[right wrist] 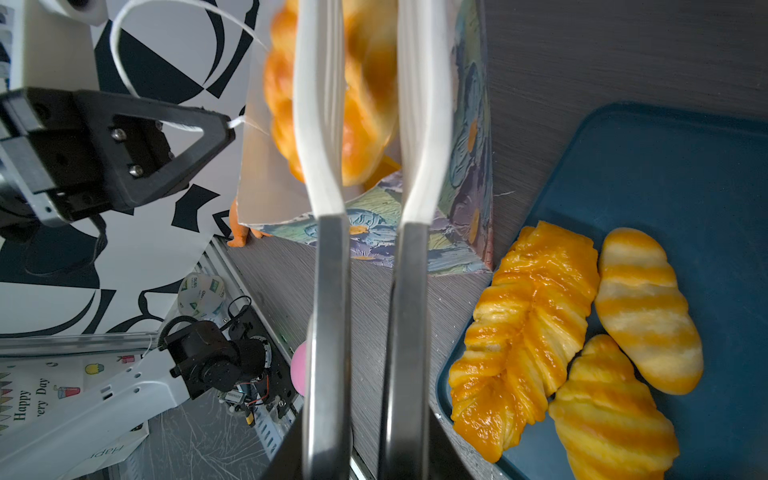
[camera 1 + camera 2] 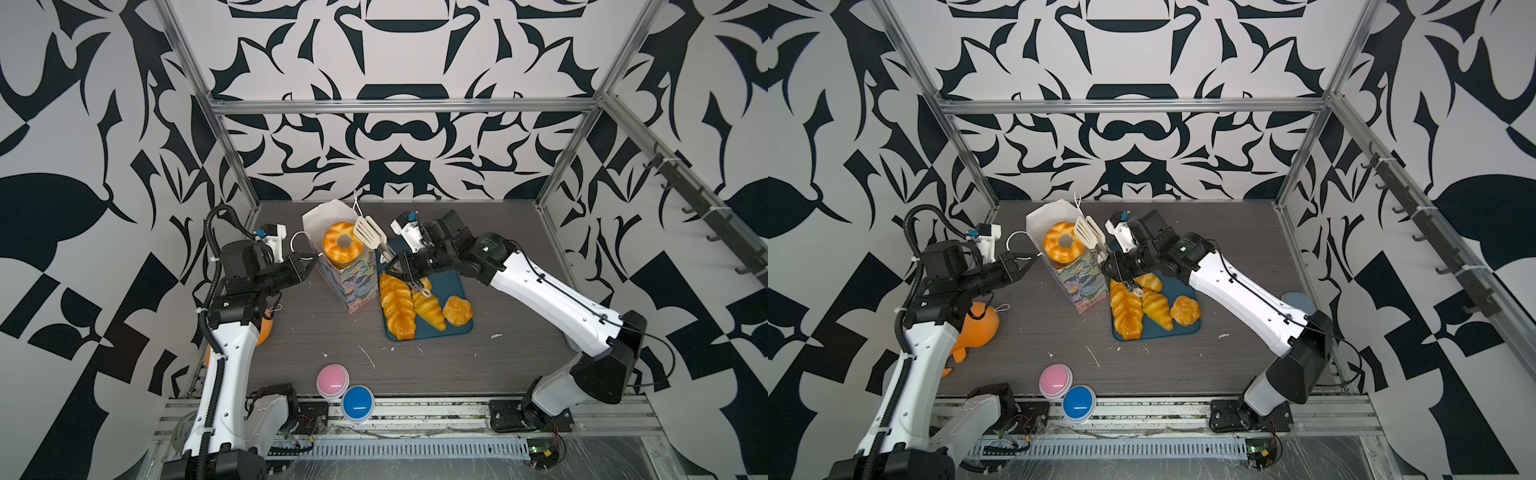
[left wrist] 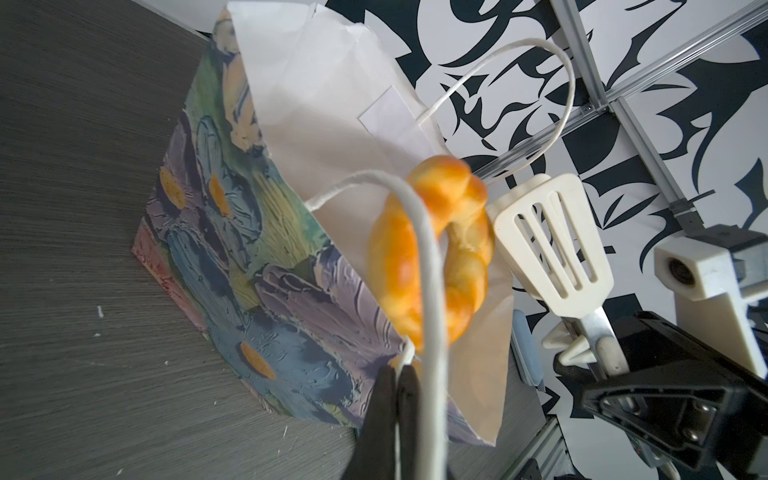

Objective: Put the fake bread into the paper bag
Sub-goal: 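Lower the ring bun into the bag and open the tongs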

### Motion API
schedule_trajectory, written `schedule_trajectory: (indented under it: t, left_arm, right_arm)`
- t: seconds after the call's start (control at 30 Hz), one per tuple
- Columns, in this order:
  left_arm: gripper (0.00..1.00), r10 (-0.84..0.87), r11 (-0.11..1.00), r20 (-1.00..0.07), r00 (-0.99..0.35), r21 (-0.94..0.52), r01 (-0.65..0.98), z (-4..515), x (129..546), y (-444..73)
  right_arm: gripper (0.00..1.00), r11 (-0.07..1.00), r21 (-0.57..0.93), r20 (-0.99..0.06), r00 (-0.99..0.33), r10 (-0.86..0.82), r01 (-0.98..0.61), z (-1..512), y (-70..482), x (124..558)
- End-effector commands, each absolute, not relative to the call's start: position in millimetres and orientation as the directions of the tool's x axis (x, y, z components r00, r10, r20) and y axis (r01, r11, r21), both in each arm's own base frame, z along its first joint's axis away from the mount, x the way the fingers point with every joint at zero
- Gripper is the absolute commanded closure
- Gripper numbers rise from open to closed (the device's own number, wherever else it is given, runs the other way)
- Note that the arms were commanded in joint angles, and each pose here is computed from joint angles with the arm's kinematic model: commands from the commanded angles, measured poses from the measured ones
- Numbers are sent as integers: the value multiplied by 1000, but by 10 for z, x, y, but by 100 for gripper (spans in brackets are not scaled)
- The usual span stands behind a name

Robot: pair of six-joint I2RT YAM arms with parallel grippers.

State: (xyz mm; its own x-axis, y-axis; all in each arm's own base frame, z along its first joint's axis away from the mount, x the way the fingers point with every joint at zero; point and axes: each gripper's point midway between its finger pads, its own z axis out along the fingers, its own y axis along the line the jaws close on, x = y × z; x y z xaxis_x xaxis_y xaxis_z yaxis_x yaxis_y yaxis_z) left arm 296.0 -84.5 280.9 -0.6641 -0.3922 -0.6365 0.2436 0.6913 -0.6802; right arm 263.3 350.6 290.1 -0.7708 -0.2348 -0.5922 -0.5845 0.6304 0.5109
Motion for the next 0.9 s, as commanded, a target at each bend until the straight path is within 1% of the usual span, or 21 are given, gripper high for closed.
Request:
schedule_trajectory:
  t: [0.0, 0.57, 0.87]
  left_arm:
    - [100, -389, 690, -635, -667, -681, 246, 2815, 2938, -847]
    - [100, -390, 689, -633, -669, -683, 244, 2802, 2931, -848]
    - [100, -390, 689, -635, -667, -681, 246, 2817, 2924, -848]
  right_arm:
    - [67, 578, 513, -680, -711, -178, -635, 3285, 3568, 2664]
    - [62, 575, 510, -688, -704, -174, -640, 3336, 3539, 2641]
    - [62, 572, 506, -700, -695, -165, -646, 3430, 3501, 2613]
